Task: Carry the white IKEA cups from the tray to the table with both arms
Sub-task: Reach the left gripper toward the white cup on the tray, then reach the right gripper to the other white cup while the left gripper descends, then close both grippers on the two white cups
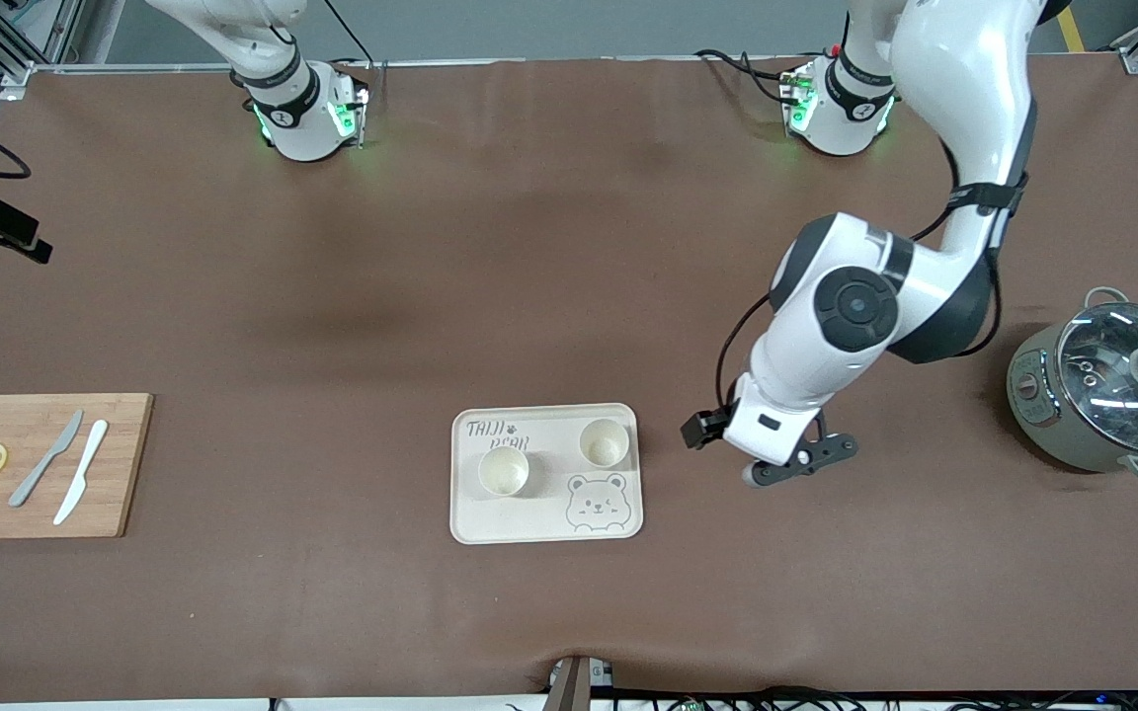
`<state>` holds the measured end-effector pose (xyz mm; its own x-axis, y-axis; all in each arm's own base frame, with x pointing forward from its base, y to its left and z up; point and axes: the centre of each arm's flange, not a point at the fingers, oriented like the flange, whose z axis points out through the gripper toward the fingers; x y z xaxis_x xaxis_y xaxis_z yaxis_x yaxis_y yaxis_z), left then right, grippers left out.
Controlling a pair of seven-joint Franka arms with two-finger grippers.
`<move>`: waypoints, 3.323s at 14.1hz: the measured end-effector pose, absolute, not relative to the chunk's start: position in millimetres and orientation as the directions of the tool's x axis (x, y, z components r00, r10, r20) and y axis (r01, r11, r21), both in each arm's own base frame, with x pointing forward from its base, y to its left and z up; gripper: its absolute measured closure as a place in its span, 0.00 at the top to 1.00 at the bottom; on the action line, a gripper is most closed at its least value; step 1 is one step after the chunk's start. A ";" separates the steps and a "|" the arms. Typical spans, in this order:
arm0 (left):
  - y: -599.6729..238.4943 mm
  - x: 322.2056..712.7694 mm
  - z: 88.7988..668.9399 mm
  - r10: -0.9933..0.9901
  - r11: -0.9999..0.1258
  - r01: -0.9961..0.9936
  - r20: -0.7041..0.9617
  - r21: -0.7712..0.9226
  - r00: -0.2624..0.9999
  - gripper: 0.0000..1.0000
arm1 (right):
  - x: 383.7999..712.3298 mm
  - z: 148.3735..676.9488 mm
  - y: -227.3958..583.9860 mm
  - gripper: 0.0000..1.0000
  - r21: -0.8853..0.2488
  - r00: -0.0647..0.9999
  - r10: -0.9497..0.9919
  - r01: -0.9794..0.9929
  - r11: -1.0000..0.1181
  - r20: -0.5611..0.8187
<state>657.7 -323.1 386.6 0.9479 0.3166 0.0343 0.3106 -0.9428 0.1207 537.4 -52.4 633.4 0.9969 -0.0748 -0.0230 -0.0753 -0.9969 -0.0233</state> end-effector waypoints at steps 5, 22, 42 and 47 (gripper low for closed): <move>-377.3 644.7 332.2 0.333 -0.934 0.325 0.031 0.148 0.942 1.00 | 559.2 623.4 74.1 1.00 -0.045 0.996 -0.076 -0.073 -0.996 0.051; -431.7 617.5 226.0 0.358 -0.927 0.352 0.020 0.132 0.934 0.95 | 651.6 399.5 310.8 1.00 -0.156 0.981 -0.161 -0.142 -0.977 0.112; -419.0 641.0 254.0 0.425 -0.896 0.410 0.063 0.169 0.903 0.03 | 661.1 229.0 356.1 1.00 -0.202 0.972 -0.129 -0.088 -0.975 0.196; -378.9 669.0 276.8 0.481 -0.869 0.460 0.094 0.182 0.872 0.03 | 657.3 219.2 362.0 1.00 -0.202 0.974 -0.120 -0.080 -0.976 0.194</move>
